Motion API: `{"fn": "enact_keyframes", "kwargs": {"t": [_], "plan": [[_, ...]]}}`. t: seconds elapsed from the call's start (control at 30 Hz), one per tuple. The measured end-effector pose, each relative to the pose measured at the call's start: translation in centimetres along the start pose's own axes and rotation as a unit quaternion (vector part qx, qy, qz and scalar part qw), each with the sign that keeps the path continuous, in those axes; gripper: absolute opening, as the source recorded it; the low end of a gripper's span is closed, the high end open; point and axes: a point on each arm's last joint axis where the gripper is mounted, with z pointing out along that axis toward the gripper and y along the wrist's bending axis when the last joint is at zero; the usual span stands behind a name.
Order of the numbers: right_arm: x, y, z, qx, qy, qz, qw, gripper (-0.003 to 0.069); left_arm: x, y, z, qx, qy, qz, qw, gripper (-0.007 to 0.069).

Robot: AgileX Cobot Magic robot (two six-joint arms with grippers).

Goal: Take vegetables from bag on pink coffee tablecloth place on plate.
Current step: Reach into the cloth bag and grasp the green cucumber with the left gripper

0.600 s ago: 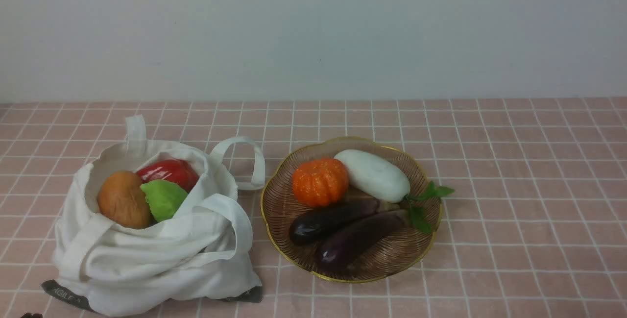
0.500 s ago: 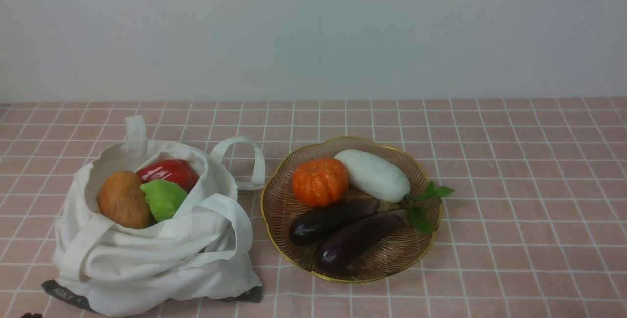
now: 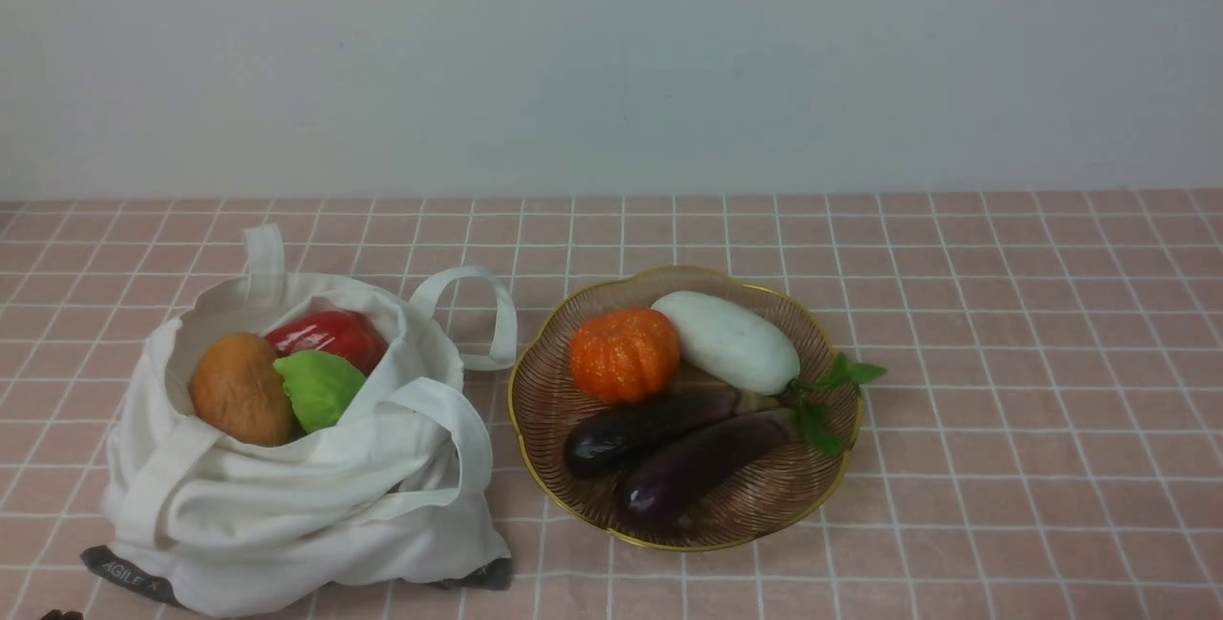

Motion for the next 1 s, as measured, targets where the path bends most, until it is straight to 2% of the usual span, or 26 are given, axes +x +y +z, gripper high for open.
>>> {"fn": "enact_keyframes", "kwargs": {"t": [0.2,0.3,0.37,0.4,0.43,0.47,0.53,0.63,0.8,0.93,1.0], "plan": [[0.0,0.0,0.0,0.0,0.0,0.0,1.0,-0.0015,0.0,0.0,0.0,0.0,0.0,0.0,1.0,-0.0005],[0.0,0.0,0.0,0.0,0.0,0.0,1.0,-0.0015,-0.4,-0.1,0.0,0.004,-0.021,-0.023,1.0,-0.0005],[0.0,0.0,0.0,0.0,0.0,0.0,1.0,-0.0015,-1.1,-0.2,-0.1,0.017,-0.063,-0.089,0.994,-0.0005],[0.0,0.0,0.0,0.0,0.0,0.0,1.0,-0.0015,-1.2,-0.2,-0.1,0.018,-0.066,-0.098,0.993,-0.0005],[0.0,0.0,0.0,0.0,0.0,0.0,1.0,-0.0015,-1.7,-0.2,-0.2,0.027,-0.095,-0.148,0.984,-0.0005],[0.0,0.0,0.0,0.0,0.0,0.0,1.0,-0.0015,-1.9,-0.2,-0.2,0.028,-0.101,-0.154,0.982,-0.0005],[0.0,0.0,0.0,0.0,0.0,0.0,1.0,-0.0015,-2.6,-0.1,-0.4,0.04,-0.14,-0.232,0.962,-0.0005],[0.0,0.0,0.0,0.0,0.0,0.0,1.0,-0.0015,-3.3,0.2,-0.6,0.043,-0.18,-0.289,0.939,-0.0005],[0.0,0.0,0.0,0.0,0.0,0.0,1.0,-0.0015,-4.7,1.1,-1.4,0.027,-0.268,-0.308,0.912,-0.0005],[0.0,0.0,0.0,0.0,0.0,0.0,1.0,-0.0015,-7.1,1.3,-2.8,0.031,-0.315,-0.293,0.902,-0.0005],[0.0,0.0,0.0,0.0,0.0,0.0,1.0,-0.0015,-9.3,1.4,-3.6,0.029,-0.33,-0.261,0.907,-0.0005]]}}
